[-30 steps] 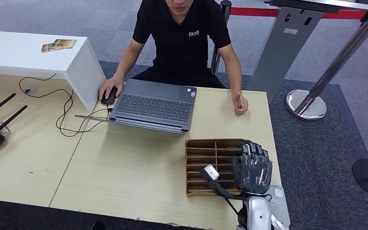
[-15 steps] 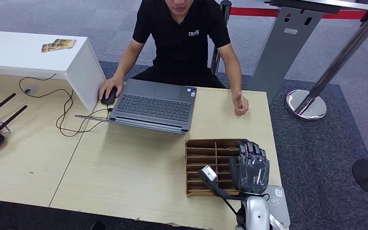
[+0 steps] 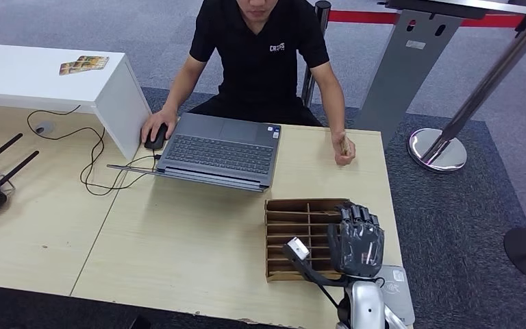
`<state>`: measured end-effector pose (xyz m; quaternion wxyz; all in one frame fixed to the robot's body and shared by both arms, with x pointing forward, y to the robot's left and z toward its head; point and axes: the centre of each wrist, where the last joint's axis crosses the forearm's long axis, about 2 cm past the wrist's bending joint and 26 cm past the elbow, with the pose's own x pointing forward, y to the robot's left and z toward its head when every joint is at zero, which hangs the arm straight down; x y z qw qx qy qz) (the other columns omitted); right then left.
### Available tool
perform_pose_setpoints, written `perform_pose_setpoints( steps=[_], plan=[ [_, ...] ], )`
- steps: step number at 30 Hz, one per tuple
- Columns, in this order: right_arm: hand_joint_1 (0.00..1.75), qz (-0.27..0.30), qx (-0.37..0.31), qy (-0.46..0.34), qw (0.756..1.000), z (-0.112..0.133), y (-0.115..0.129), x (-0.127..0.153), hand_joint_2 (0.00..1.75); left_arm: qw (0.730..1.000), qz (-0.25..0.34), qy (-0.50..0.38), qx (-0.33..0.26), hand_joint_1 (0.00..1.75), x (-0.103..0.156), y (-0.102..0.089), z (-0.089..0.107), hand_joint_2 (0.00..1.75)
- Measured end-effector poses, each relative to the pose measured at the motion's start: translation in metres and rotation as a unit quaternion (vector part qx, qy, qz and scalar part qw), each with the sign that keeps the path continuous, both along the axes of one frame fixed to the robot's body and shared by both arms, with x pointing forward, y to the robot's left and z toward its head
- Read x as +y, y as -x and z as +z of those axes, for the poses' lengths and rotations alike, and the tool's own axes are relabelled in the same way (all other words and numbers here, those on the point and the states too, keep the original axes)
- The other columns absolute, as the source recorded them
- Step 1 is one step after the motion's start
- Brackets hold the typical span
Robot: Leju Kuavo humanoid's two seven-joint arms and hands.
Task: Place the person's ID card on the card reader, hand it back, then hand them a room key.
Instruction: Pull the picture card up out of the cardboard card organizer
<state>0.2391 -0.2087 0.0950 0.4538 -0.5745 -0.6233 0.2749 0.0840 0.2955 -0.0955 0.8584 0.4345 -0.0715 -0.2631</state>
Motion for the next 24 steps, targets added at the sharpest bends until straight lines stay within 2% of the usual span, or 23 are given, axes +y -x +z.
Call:
perform_pose_setpoints(
  steps=[2,6,7,24],
  plan=[
    [1.06,0.001,-0.001,0.001,1.0,0.0002,-0.0002,0.0002,1.75,1.0,-0.001,0.0,0.0,0.0,0.0,0.0,0.0,1.75],
    [1.71,0.002,-0.002,0.001,1.0,0.0006,-0.0009,0.0003,1.75,1.0,-0.003,0.0,-0.001,0.0,0.0,0.0,0.0,1.75],
    [1.75,0.002,-0.002,0.001,1.0,0.0006,-0.0009,0.0003,1.75,1.0,-0.003,0.0,-0.001,0.0,0.0,0.0001,0.0,1.75],
    [1.75,0.0,-0.003,0.002,1.0,0.0011,-0.0013,-0.0002,1.75,1.0,-0.006,-0.002,-0.003,0.0,0.0005,0.0006,0.0001,1.75]
  ],
)
